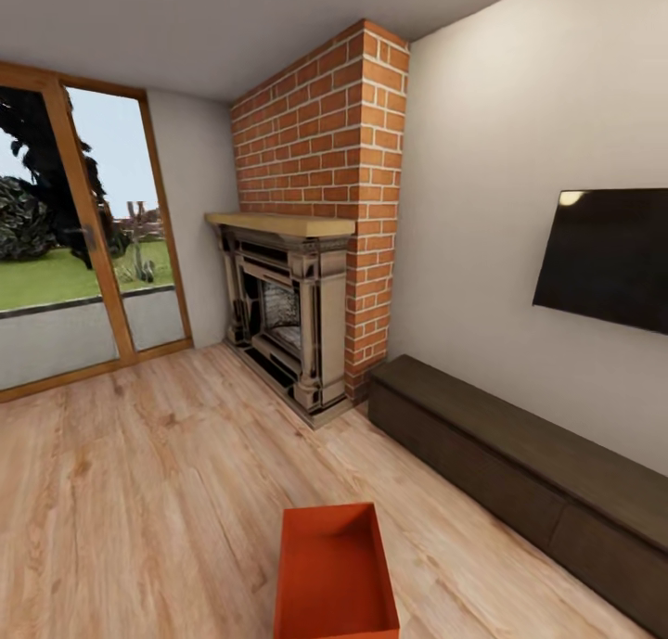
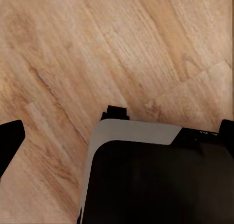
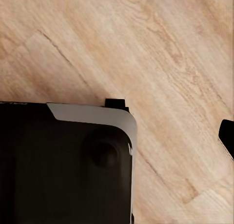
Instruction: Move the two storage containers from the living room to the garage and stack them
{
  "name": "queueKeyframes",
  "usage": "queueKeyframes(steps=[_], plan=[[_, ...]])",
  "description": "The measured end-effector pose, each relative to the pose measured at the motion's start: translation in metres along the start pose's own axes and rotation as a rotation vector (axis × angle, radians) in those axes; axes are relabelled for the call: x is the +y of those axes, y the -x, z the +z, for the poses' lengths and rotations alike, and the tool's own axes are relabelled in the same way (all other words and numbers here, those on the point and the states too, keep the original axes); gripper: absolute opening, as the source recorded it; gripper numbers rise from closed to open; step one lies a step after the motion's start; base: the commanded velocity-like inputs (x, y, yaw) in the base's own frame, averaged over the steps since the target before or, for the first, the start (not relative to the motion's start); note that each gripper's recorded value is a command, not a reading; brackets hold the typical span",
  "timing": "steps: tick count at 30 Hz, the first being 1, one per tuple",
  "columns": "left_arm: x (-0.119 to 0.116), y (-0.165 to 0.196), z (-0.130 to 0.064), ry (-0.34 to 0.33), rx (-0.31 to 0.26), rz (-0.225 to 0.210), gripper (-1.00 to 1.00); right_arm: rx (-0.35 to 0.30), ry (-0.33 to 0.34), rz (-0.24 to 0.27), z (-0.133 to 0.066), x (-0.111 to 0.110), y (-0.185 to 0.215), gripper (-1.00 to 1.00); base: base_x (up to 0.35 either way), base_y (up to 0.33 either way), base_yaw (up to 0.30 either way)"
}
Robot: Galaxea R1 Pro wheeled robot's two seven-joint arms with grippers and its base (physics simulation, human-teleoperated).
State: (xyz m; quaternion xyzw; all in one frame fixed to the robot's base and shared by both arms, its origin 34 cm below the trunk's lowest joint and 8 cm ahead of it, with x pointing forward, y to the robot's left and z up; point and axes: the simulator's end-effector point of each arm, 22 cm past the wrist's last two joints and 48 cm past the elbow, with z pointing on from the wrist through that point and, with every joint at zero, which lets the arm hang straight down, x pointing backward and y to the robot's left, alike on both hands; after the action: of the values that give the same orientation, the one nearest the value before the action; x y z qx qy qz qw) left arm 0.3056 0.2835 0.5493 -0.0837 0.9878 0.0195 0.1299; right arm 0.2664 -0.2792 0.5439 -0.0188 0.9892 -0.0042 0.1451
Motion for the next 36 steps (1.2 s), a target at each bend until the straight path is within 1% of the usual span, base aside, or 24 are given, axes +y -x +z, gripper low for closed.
queueKeyframes(steps=[15, 27, 36], plan=[[0.0001, 0.0003, 0.0001, 0.000, -0.001, 0.000, 1.00, -0.001, -0.003, 0.003, 0.0000, -0.0019, 0.0003, 1.00, 0.311, 0.000, 0.000], [-0.0009, 0.0009, 0.0003, -0.001, -0.002, -0.001, 1.00, 0.001, -0.001, 0.003, 0.0003, 0.0001, 0.0001, 1.00, 0.027, -0.007, 0.000], [0.0012, 0.0012, 0.0003, 0.003, -0.002, -0.001, 1.00, -0.002, 0.000, 0.003, 0.0003, 0.0004, 0.0006, 1.00, 0.000, -0.190, 0.000]])
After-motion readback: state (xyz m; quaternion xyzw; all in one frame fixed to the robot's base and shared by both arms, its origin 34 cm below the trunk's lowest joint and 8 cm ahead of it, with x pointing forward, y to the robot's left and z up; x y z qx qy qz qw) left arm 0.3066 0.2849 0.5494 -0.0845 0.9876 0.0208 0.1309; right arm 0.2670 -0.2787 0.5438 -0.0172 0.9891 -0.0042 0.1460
